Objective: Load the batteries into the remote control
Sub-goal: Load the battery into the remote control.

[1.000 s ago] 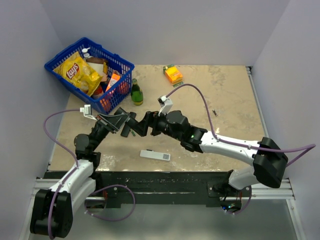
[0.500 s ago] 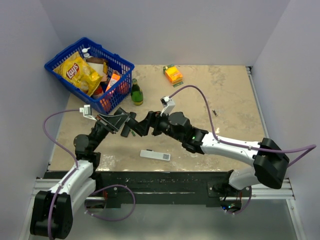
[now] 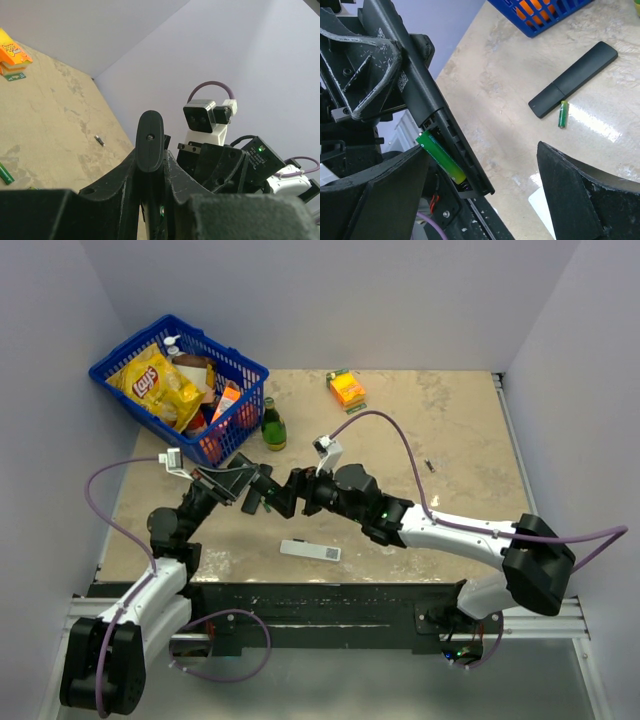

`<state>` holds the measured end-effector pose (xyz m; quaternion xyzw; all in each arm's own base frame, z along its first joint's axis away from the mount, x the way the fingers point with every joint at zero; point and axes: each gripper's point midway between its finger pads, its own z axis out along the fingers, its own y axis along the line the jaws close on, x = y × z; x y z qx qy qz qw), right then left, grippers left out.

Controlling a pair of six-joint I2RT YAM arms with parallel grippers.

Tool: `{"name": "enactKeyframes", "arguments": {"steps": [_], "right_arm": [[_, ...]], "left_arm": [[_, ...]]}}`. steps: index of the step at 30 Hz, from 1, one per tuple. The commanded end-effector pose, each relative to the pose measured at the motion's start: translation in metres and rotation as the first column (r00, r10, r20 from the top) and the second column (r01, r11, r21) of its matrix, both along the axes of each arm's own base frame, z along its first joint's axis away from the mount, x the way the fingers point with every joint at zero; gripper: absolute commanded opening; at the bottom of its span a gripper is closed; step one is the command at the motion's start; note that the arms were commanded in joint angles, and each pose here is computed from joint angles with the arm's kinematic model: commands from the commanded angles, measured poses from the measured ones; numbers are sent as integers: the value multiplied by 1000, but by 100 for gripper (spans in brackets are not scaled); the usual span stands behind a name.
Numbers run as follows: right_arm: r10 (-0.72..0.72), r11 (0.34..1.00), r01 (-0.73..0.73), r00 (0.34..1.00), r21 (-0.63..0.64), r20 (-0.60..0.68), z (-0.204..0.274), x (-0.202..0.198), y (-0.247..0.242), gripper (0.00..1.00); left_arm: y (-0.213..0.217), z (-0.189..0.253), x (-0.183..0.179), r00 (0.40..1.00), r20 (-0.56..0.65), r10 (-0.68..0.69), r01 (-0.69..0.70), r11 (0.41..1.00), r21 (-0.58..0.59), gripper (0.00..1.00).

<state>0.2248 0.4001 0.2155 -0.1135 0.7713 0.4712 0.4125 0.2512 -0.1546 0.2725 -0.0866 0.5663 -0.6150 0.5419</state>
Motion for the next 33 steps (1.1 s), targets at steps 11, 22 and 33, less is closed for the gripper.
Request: {"name": "enactKeyframes", "arguments": {"steps": [11,22,33], "right_arm": [[38,999,-33,984,-33,174,55,8,3,98],[-84,996,85,991,3,107,52,22,-14,93],[-53,999,51,996,19,69,46,19,-5,92]], "left_arm": [[0,11,-1,999,41,-2,3,1000,-16,0],[0,14,-4,998,56,-9,9,1000,-13,0],[0,18,-5,997,75,-11,12,1000,-14,0]]}}
